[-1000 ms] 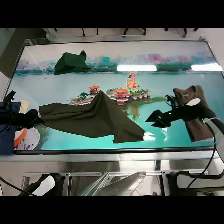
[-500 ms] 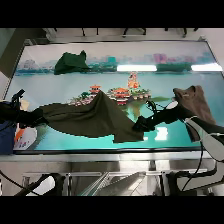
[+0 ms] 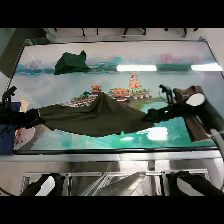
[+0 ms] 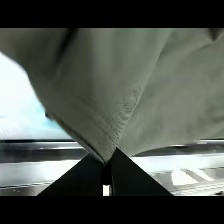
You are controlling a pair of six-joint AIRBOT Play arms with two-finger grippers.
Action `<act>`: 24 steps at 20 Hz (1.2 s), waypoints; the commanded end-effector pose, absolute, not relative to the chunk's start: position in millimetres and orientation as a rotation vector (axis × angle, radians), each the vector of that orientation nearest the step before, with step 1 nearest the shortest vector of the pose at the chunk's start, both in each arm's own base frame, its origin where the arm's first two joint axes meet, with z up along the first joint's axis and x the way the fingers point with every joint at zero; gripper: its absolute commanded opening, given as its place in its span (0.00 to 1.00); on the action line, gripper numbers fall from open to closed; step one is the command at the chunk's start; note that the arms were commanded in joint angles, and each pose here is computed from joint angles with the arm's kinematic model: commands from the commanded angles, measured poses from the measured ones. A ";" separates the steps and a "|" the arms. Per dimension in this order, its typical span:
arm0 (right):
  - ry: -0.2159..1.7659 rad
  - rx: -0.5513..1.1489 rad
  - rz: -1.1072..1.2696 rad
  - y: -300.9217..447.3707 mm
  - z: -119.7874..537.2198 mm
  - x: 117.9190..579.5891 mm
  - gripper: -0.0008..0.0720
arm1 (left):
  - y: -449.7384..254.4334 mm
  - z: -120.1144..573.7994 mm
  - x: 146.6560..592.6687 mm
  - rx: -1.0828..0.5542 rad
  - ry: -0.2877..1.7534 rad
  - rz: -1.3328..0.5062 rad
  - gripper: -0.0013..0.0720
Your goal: Fold the shirts.
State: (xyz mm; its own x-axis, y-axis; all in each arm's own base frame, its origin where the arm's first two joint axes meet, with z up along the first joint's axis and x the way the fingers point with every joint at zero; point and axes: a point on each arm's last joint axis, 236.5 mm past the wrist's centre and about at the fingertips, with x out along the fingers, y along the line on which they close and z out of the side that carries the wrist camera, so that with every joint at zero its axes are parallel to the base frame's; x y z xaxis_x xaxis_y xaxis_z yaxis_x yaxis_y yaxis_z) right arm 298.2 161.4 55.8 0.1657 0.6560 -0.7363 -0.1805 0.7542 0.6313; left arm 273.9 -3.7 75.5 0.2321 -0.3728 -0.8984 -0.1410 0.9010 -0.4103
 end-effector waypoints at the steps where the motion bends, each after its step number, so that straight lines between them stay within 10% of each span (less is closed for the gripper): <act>1: 1.026 0.329 0.523 135.2 157.0 284.1 0.04 | -32.8 124.7 257.8 -0.436 1.257 -0.235 0.04; 13: 0.172 0.013 0.291 67.6 496.1 219.3 0.04 | -49.8 370.9 226.2 -0.123 0.713 -0.254 0.04; 19: 0.311 0.012 0.261 62.4 451.3 315.5 0.04 | -29.5 306.1 302.3 -0.219 0.948 -0.267 0.04; 24: 0.732 0.121 0.306 80.4 273.1 442.9 0.04 | -33.9 173.3 393.5 -0.271 1.197 -0.360 0.04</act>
State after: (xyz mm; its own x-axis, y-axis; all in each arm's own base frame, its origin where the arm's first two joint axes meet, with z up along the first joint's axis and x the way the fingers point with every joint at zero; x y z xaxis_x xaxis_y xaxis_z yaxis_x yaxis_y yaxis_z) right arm 389.5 67.7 361.3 0.8230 0.2698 -0.4998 -0.2385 0.9628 0.1269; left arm 349.7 -31.0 244.3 0.4299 -0.3717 -0.8228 0.1306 0.9274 -0.3507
